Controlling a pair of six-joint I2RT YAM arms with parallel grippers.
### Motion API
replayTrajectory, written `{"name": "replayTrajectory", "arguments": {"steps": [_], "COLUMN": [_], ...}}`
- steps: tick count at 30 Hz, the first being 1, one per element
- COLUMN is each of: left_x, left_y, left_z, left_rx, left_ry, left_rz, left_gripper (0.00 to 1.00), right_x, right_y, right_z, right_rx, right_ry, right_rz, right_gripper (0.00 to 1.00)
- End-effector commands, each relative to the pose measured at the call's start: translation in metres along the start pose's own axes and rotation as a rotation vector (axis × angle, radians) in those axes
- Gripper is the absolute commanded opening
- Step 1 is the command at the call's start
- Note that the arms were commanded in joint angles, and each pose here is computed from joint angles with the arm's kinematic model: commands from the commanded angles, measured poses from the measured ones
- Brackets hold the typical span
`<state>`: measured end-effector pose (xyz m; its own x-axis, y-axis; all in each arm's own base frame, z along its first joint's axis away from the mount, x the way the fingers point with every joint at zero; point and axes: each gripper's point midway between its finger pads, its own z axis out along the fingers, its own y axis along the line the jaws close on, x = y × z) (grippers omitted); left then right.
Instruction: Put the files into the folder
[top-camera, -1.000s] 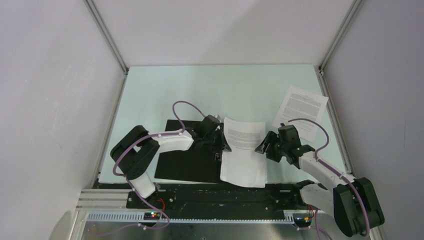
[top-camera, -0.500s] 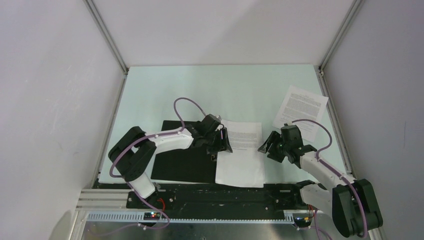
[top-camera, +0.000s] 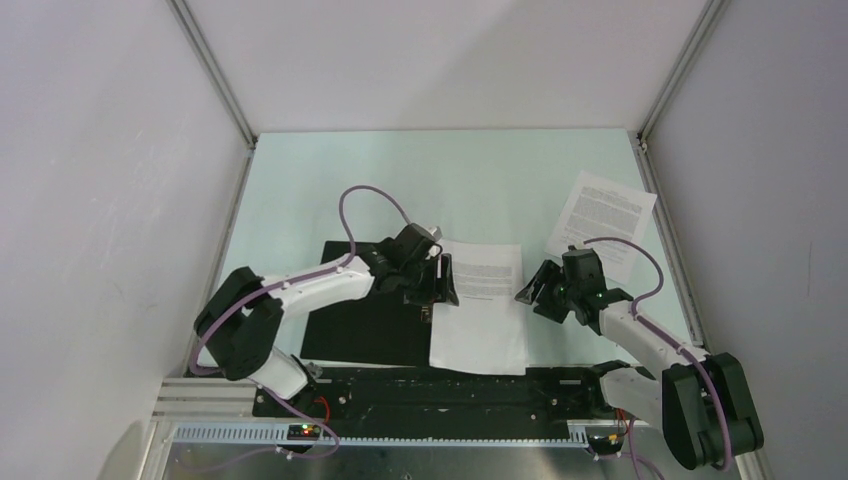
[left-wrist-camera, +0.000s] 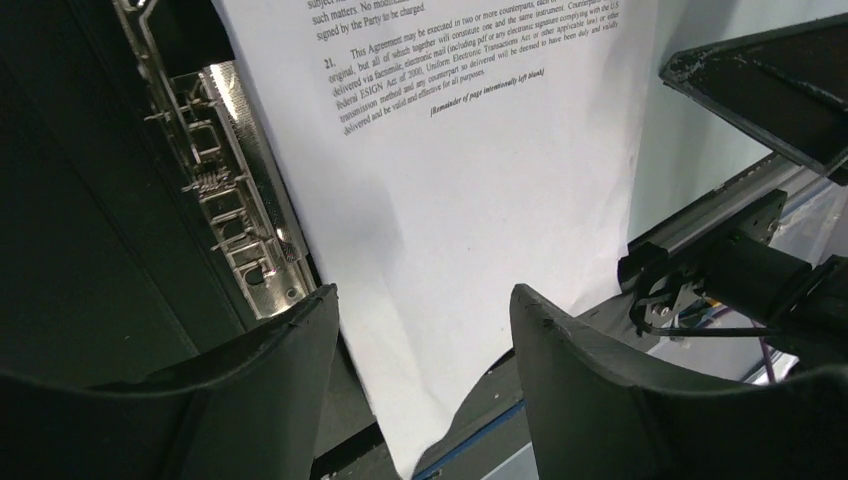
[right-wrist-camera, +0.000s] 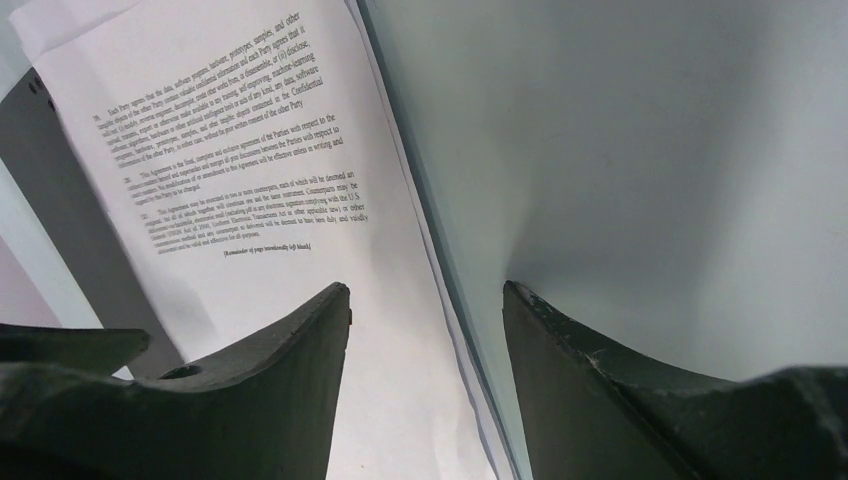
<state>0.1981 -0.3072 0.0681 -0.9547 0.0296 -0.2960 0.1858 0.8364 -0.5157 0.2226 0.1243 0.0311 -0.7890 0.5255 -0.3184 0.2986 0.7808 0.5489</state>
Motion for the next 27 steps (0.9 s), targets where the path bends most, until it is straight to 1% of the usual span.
{"name": "replayTrajectory", "arguments": {"steps": [1,5,7,8,9,10,14,21,27], "left_x": [-0.005,0.001,0.007,0.010,0.014,0.016,0.030,0.036,0.033], "left_y": [0.002,0.015,0.024,0.028,0.034,0.037,0.046,0.046,0.039], "left_z": [-0.020,-0.029,-0.030,-0.030,-0.030,-0.029,-0.024,-0.004,0.007], "left_rx": [-0.028,-0.062,-0.083,-0.092,-0.105,-0.112,-0.139,-0.187,-0.194], "left_ry": [-0.058,-0.078,-0.078,-0.076,-0.074,-0.070,-0.043,-0.005,0.008], "left_rz": [0.054,0.054,0.048,0.044,0.040,0.039,0.040,0.067,0.084], "left_gripper": [0.67,0.63,0.58,0.51,0.48,0.41,0.24,0.09,0.05], "right_x": [-0.006,-0.006,-0.005,-0.006,-0.005,-0.005,-0.006,-0.005,-0.006], "right_y": [0.002,0.004,0.005,0.006,0.006,0.007,0.008,0.005,0.004], "right_z": [0.001,0.002,0.003,0.003,0.003,0.003,0.005,0.005,0.002], "right_rx": [0.002,-0.004,-0.006,-0.004,-0.004,-0.004,0.000,0.018,0.023], "right_ry": [-0.011,-0.008,-0.005,-0.008,-0.009,-0.009,-0.009,-0.010,-0.018], "right_rz": [-0.023,-0.028,-0.033,-0.034,-0.037,-0.039,-0.043,-0.045,-0.048], "right_gripper": [0.63,0.63,0.63,0.63,0.62,0.62,0.62,0.61,0.60]}}
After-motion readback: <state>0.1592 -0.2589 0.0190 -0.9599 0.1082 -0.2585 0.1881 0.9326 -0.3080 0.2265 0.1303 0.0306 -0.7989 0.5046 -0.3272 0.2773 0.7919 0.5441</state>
